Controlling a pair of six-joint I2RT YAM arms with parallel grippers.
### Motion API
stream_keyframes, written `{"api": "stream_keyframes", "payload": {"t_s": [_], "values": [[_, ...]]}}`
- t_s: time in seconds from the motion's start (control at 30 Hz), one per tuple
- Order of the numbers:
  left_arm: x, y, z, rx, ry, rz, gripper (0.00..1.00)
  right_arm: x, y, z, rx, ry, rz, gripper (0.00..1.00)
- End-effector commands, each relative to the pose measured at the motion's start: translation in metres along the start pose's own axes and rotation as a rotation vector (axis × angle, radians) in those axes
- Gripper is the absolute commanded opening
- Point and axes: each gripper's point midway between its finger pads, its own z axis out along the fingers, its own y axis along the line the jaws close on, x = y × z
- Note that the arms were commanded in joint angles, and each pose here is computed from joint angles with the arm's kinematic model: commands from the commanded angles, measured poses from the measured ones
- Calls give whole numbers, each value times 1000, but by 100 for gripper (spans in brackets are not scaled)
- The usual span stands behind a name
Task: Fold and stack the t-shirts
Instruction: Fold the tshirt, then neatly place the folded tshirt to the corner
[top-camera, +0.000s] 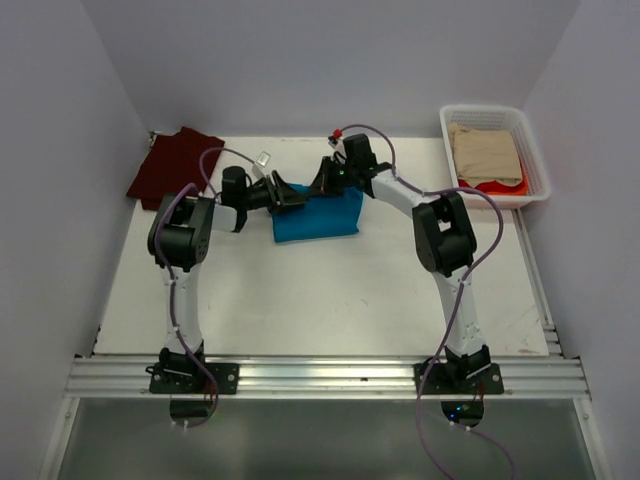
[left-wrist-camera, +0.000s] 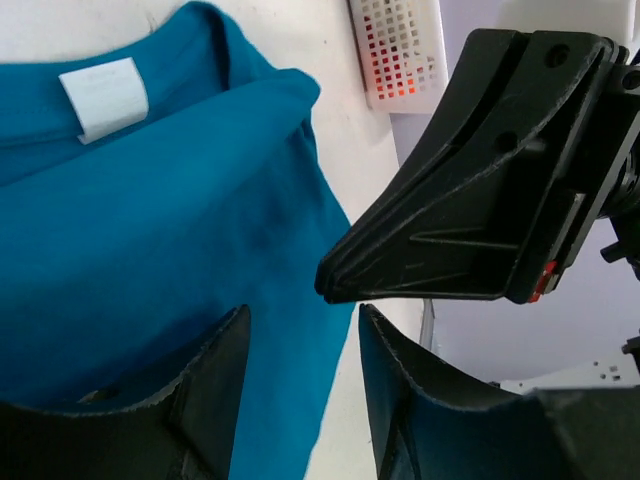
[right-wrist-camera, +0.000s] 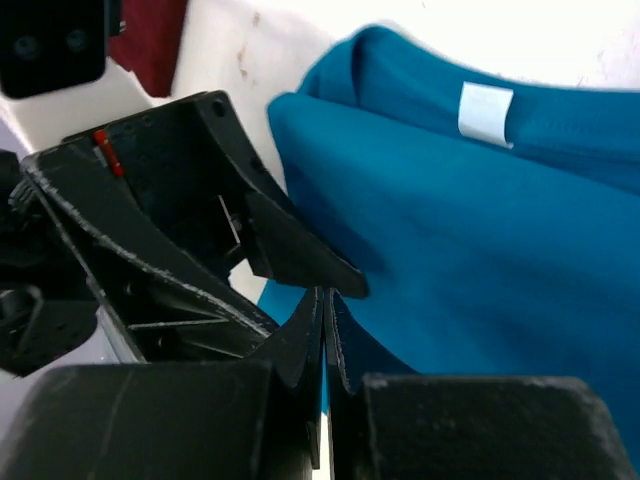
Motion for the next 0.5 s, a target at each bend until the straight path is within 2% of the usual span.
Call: {"api": "stream_keyframes", "payload": {"t_s": [0.0,0.1,0.3,0.47], "values": [[-7,-23,6,171,31,-30,50,-5,20,-2,-77,21,45,0],[4,8,12,110,33,-115,49,9,-17,9,60,38,71,0],[23,36,12,33,47,-188,47,49,-70,8,278,93,46,0],[47,44,-3,-73,43,-179,43,89,-83,-5,380,127,-17,0]]}}
